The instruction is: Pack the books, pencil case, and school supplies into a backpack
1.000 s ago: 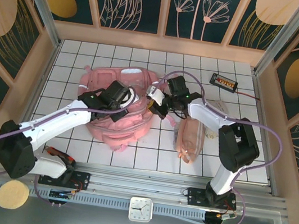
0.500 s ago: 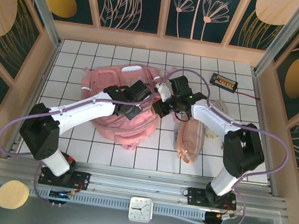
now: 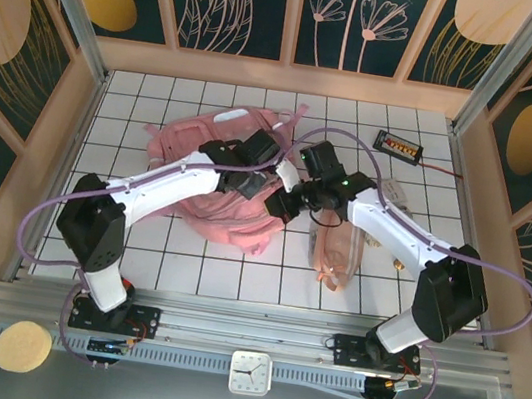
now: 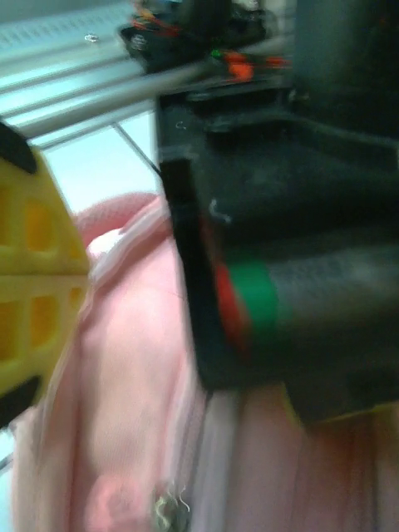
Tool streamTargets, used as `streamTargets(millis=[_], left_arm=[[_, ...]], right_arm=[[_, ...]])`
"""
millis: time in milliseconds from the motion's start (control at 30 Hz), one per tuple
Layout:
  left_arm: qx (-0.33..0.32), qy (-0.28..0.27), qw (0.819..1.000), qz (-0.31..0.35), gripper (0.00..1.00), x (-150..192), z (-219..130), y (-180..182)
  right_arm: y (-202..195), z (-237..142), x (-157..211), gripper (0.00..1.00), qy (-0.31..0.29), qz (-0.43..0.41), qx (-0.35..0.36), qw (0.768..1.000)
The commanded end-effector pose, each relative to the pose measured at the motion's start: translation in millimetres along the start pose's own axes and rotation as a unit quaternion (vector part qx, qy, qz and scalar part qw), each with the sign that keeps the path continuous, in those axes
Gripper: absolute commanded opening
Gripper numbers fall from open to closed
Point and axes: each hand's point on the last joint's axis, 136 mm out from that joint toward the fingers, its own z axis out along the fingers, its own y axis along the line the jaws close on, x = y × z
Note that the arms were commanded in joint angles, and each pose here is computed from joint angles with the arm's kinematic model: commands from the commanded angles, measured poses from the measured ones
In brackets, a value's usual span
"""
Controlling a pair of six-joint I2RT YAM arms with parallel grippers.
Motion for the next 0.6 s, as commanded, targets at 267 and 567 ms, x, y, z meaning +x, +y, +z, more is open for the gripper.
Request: streamTargets(millis=[267, 567], left_arm=[[0.061, -0.067, 0.992, -0.083, 0.00, -41.9, -19.9, -16.9], [0.096, -0.073, 0.990, -0.077, 0.00, -46.6, -30.0, -26.1]], right_arm=[[11.4, -27.5, -31.3, 0.56, -0.147, 0.006, 0.043, 0.988], [-55.1, -60.8, -3.4, 0.77, -0.133, -0.199, 0.145, 0.960]])
